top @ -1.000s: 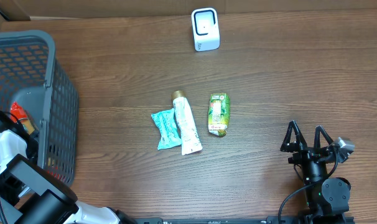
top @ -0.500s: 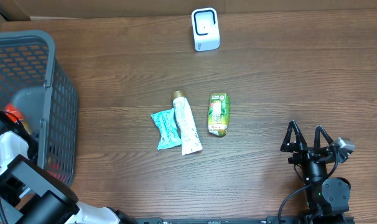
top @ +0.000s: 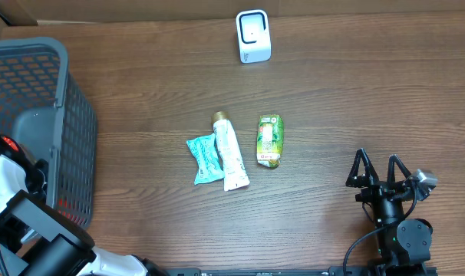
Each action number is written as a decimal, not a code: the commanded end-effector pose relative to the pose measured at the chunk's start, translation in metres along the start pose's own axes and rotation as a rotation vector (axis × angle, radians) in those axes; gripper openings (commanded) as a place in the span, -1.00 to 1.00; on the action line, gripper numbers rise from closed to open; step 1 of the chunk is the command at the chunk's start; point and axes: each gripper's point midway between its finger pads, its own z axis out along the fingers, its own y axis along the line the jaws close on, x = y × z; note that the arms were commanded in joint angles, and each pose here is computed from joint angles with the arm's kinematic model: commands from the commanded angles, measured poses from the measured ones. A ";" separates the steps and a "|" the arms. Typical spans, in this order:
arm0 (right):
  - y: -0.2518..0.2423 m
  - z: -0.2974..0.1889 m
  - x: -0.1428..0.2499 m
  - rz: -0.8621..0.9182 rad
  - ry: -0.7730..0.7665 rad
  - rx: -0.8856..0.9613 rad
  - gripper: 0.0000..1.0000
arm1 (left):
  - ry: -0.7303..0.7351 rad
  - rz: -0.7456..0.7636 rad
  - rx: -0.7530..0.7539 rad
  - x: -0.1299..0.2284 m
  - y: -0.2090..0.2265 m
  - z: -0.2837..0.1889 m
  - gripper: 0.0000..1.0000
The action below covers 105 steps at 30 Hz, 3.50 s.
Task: Scan the item barcode
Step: 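Grasp the red-capped spaghetti package in the basket with the left gripper, then lift the spaghetti out and lay it left of the mint packet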
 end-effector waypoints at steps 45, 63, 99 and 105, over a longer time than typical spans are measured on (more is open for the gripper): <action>-0.003 0.000 0.000 -0.001 -0.009 0.006 1.00 | -0.579 0.628 0.464 0.022 -0.198 -0.362 -0.92; -0.002 0.000 0.000 -0.001 -0.009 0.006 1.00 | -0.264 0.836 0.270 0.128 -0.241 -0.276 -0.92; -0.003 0.000 0.000 -0.001 -0.009 0.006 1.00 | -0.356 0.814 0.096 0.211 -0.269 -0.033 -0.92; -0.003 0.000 0.000 -0.001 -0.009 0.006 1.00 | -0.328 0.843 0.288 0.240 -0.306 -0.041 -0.92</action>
